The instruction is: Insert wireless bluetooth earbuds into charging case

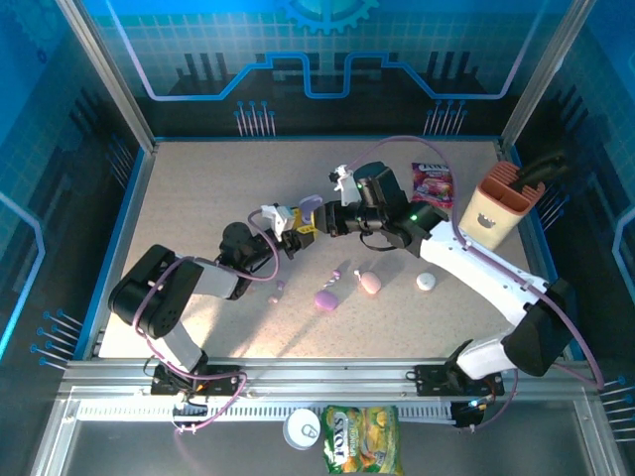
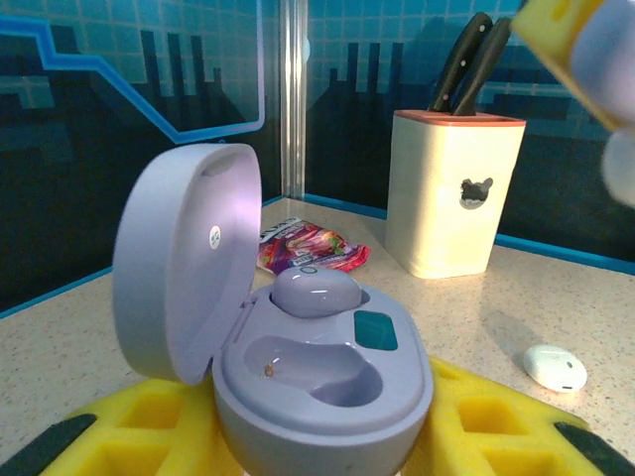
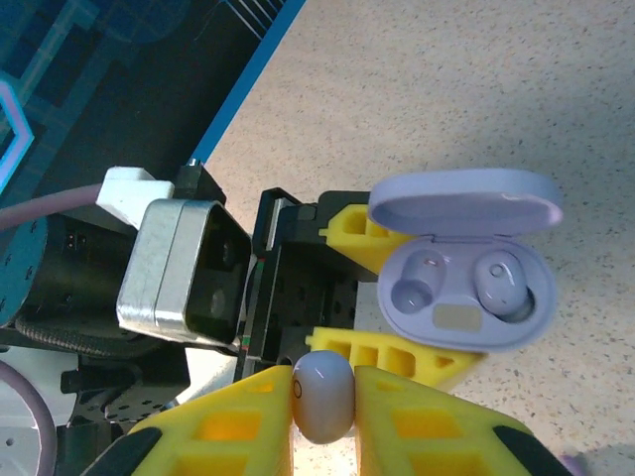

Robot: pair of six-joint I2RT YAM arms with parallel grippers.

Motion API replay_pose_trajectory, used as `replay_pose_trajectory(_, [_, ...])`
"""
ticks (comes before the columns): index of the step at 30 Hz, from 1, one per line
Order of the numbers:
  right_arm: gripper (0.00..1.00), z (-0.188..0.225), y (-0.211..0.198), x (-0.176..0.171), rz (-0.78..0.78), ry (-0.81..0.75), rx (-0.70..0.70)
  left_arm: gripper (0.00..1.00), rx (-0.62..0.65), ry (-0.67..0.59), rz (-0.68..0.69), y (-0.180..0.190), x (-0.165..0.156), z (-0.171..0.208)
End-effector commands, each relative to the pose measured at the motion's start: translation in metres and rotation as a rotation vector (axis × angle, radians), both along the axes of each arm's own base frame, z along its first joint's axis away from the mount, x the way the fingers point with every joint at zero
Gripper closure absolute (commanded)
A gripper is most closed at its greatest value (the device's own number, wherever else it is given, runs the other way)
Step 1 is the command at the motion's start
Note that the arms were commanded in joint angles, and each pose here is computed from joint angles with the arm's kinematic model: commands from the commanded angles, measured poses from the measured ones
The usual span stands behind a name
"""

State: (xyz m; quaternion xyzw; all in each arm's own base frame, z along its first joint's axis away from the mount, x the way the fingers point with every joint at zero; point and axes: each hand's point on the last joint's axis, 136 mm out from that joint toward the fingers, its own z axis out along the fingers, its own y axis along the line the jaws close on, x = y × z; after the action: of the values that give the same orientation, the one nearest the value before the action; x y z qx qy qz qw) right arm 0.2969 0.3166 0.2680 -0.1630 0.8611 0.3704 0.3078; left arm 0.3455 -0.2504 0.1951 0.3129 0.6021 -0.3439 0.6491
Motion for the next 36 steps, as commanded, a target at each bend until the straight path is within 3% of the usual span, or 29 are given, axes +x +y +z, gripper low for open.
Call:
replay_pose_trajectory(1, [0.8,0.009,0.008,0.006,0.025,0.001,0.04,0.62,-0.011,-0.101,0.001,-0.006,-0.003,0.02])
replay_pose_trajectory(23, [0.8,-0.029,0.01,0.023,-0.004,0.076,-0.009,0.62,-0.007,-0.122,-0.042,-0.014,-0.023,0.024])
replay_pose_trajectory(36, [0.81,-0.027,0.003,0.029,-0.045,0.039,-0.011,0.62,-0.006,-0.119,-0.04,-0.013,-0.024,0.023])
